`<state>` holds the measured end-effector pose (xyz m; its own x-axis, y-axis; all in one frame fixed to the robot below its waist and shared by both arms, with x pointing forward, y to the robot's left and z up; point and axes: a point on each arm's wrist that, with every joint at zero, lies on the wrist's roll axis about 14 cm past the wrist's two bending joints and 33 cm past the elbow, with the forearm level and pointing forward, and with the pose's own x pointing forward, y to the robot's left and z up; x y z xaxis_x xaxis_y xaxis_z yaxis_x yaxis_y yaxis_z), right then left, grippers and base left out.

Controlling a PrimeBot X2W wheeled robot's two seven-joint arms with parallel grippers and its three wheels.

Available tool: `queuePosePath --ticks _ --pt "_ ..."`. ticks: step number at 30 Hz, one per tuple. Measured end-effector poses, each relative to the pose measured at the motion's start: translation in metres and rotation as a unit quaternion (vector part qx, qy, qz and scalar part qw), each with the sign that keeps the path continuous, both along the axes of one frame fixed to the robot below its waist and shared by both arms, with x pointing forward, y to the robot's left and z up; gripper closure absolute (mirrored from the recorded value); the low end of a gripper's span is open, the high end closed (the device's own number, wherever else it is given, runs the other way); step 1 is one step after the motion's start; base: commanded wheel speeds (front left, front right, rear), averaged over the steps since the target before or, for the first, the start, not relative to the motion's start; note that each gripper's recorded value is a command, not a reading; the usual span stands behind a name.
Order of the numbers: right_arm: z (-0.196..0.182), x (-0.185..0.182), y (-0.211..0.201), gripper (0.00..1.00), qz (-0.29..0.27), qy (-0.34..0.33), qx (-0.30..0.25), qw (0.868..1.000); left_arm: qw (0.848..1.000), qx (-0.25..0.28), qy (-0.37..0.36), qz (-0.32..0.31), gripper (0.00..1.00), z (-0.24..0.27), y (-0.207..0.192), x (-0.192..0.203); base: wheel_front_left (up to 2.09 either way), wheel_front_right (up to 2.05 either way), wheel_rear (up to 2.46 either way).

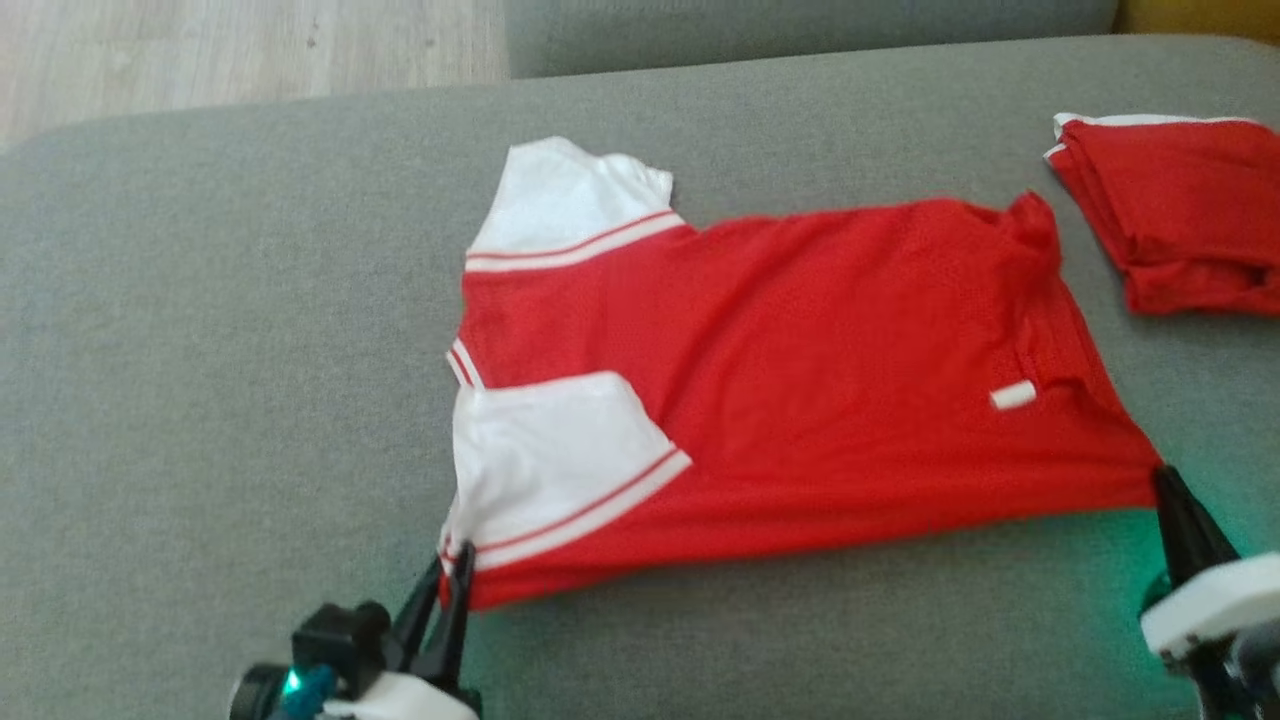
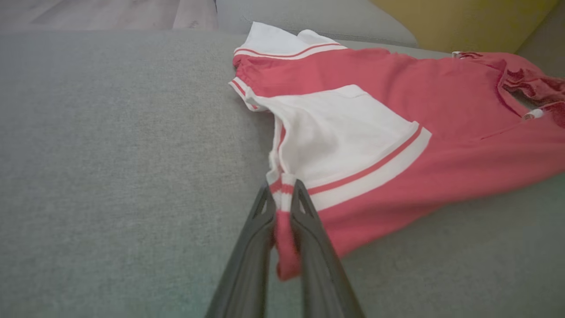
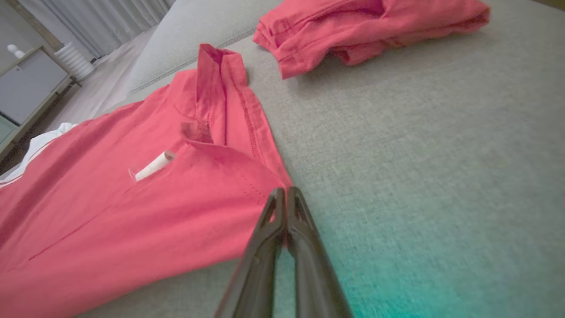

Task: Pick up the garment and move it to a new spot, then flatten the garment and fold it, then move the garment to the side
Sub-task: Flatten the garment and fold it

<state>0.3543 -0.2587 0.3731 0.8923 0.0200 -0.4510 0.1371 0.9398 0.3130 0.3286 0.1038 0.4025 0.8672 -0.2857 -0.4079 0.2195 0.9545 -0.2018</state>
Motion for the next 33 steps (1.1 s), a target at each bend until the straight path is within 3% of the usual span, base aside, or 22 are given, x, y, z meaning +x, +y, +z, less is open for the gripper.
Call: queuePosePath --ticks 8,9,10,11,12,13,14,20,23,28,33 --pt "0.001 -0.02 -0.005 1.0 -0.013 0.011 0.0 1.0 0.999 -0.008 0.04 -0.013 1.0 -0.011 -0.007 -0.021 0.0 0.0 0.0" --pt "0.003 -0.019 -0.004 0.71 -0.014 0.008 0.001 1.0 0.999 -0.008 0.042 -0.015 1.0 -0.011 -0.007 -0.021 0.0 0.0 0.0" --pt "0.004 -0.018 -0.003 0.56 -0.014 0.007 0.002 1.0 0.999 -0.007 0.045 -0.017 1.0 -0.012 -0.007 -0.021 0.0 0.0 0.0" --pt "0.005 -0.018 -0.003 0.07 -0.014 0.008 0.002 1.0 0.999 -0.005 0.048 -0.018 1.0 -0.013 -0.007 -0.021 0.0 0.0 0.0" --pt "0.006 -0.017 -0.004 0.0 -0.016 0.005 0.0 1.0 0.999 -0.004 0.05 -0.02 0.65 -0.014 -0.007 -0.022 0.0 0.0 0.0" --pt "0.008 -0.016 -0.006 0.0 -0.019 0.002 -0.002 1.0 0.998 -0.002 0.056 -0.022 0.16 -0.017 -0.007 -0.022 0.0 0.0 0.0" --pt "0.01 -0.015 -0.008 0.0 -0.02 0.001 -0.005 1.0 0.998 0.0 0.058 -0.023 0.0 -0.018 -0.006 -0.023 0.0 0.0 0.0" --pt "0.019 -0.01 -0.009 0.0 -0.024 -0.012 -0.011 1.0 0.998 0.006 0.056 -0.033 0.0 -0.015 -0.006 -0.016 0.0 0.0 0.0" --pt "0.021 -0.008 -0.009 0.0 -0.027 -0.014 -0.013 0.999 0.999 0.014 0.022 -0.045 0.0 0.006 -0.003 0.007 0.0 0.0 0.0" --pt "0.019 0.0 -0.001 0.0 -0.014 -0.006 -0.015 1.0 0.991 0.079 -0.052 -0.093 0.0 0.059 0.011 0.087 0.0 0.0 0.0" --pt "0.016 0.018 0.003 0.0 -0.003 -0.003 -0.017 1.0 0.984 0.078 -0.057 -0.149 0.0 0.092 -0.008 0.166 0.0 0.0 0.0"
